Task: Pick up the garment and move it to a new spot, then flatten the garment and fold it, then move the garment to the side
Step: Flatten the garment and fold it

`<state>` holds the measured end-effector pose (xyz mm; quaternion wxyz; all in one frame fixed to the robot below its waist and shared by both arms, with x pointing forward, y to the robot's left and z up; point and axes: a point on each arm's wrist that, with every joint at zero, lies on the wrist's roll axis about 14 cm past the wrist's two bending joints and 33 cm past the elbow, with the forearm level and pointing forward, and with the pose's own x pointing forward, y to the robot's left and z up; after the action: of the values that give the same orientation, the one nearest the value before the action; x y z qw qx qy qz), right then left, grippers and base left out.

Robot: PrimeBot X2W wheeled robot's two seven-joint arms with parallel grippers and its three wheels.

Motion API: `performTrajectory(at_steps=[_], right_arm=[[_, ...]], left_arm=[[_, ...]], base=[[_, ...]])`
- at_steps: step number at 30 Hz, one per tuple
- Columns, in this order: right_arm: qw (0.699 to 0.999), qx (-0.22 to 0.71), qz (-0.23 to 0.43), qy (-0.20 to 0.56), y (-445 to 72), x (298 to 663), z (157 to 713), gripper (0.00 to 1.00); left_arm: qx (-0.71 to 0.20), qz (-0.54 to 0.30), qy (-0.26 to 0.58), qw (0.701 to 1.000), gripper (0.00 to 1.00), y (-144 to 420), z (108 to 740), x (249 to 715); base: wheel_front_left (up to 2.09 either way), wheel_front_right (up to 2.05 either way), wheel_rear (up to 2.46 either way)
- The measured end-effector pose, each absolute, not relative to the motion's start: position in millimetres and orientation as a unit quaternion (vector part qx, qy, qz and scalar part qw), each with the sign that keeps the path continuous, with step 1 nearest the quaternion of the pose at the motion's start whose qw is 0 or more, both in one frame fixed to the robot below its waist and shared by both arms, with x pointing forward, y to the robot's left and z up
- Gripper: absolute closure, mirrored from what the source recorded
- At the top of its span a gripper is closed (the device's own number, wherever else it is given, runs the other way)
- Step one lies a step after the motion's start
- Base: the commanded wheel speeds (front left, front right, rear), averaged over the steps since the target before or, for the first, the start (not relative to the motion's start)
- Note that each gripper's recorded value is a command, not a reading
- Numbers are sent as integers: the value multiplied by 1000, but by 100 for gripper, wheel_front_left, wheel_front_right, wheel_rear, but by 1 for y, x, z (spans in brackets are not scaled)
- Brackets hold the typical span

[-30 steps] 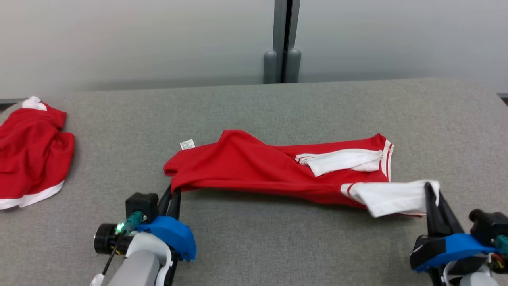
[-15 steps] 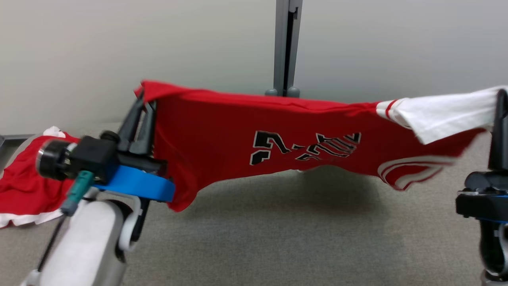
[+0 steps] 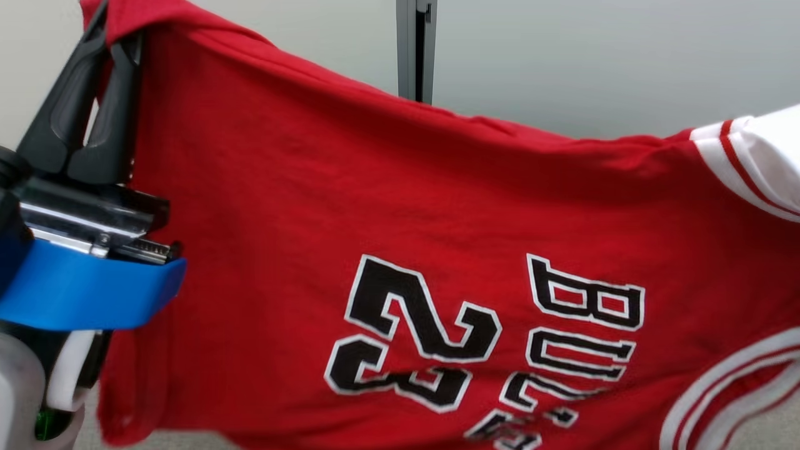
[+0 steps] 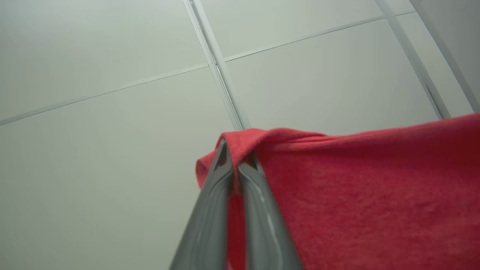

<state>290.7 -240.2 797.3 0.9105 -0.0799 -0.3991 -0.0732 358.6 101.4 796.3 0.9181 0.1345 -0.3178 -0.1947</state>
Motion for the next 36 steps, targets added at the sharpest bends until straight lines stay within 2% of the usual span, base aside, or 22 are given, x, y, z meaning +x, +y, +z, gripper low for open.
performTrajectory(at_steps=[5, 11, 14, 19, 23, 26, 29, 33, 36], right_arm=[[935, -65, -68, -341, -245, 325, 769, 100], [961, -55, -24, -269, -234, 419, 726, 100], [956, -63, -11, -285, -231, 467, 737, 100], [939, -80, -6, -335, -220, 531, 773, 100], [940, -93, -8, -328, -216, 574, 766, 100], [955, -87, -2, -283, -213, 605, 721, 100], [974, -80, 9, -213, -210, 628, 651, 100], [992, -60, 16, -109, -212, 632, 549, 100], [997, -34, 26, -62, -205, 625, 503, 100]], left_arm=[[107, -220, -258, 935, 100, 93, 771, 393], [104, -235, -181, 949, 100, 89, 724, 482], [115, -229, -176, 950, 100, 90, 720, 530], [123, -191, -214, 950, 100, 97, 741, 597], [133, -183, -210, 951, 100, 90, 724, 640], [143, -183, -165, 959, 100, 87, 673, 671], [138, -191, -96, 967, 100, 85, 601, 692], [133, -195, 0, 972, 100, 94, 500, 696], [117, -193, 45, 973, 100, 102, 453, 687]], base=[[0, 0, 0], [0, 0, 0], [0, 0, 0], [0, 0, 0], [0, 0, 0], [0, 0, 0], [0, 0, 0], [0, 0, 0], [0, 0, 0]])
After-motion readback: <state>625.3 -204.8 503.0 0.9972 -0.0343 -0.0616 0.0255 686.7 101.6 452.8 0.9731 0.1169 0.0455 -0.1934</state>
